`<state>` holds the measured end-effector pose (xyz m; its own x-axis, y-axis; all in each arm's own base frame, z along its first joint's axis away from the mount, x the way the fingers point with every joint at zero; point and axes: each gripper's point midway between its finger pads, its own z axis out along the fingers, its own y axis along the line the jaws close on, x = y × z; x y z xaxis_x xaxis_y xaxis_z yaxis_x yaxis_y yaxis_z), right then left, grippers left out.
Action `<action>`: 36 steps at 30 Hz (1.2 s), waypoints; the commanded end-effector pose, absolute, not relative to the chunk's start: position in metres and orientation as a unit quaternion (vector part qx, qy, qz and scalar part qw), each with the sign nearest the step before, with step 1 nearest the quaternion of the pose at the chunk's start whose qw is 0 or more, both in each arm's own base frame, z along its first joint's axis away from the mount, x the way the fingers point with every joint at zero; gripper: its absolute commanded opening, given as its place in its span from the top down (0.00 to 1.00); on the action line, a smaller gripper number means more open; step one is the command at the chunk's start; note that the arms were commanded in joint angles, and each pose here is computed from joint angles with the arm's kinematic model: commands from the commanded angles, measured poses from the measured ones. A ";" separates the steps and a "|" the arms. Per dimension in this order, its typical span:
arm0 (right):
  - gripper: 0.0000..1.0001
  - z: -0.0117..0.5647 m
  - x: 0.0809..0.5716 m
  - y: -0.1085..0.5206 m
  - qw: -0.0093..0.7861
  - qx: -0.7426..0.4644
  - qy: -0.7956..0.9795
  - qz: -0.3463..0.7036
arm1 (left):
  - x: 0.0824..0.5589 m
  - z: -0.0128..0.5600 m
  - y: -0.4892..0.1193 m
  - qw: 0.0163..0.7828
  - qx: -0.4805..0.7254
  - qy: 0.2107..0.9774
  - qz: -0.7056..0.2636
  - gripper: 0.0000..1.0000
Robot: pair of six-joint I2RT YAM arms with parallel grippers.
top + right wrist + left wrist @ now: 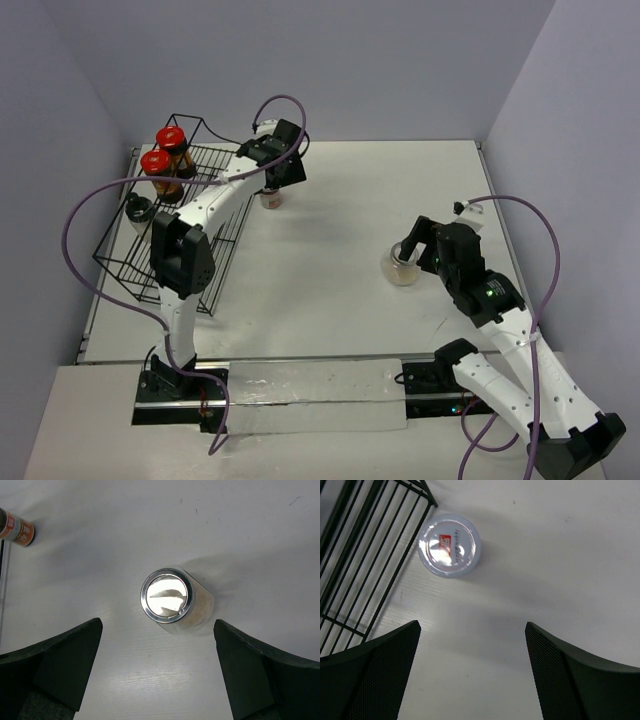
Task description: Organize the condiment bottles
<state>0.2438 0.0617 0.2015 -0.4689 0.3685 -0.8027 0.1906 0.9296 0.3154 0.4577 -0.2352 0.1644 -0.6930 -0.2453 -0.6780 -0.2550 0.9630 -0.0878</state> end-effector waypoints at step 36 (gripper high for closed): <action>0.00 0.232 0.255 0.071 0.520 0.140 0.835 0.115 | 0.542 0.111 -0.193 0.392 -0.221 0.892 0.046 0.04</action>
<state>0.2458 0.0708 0.2066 -0.4894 0.3387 -0.8036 0.1332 0.9397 0.3149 0.5178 -0.1989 0.0992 -0.6622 -0.3126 -0.6810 -0.3998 0.9160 -0.0317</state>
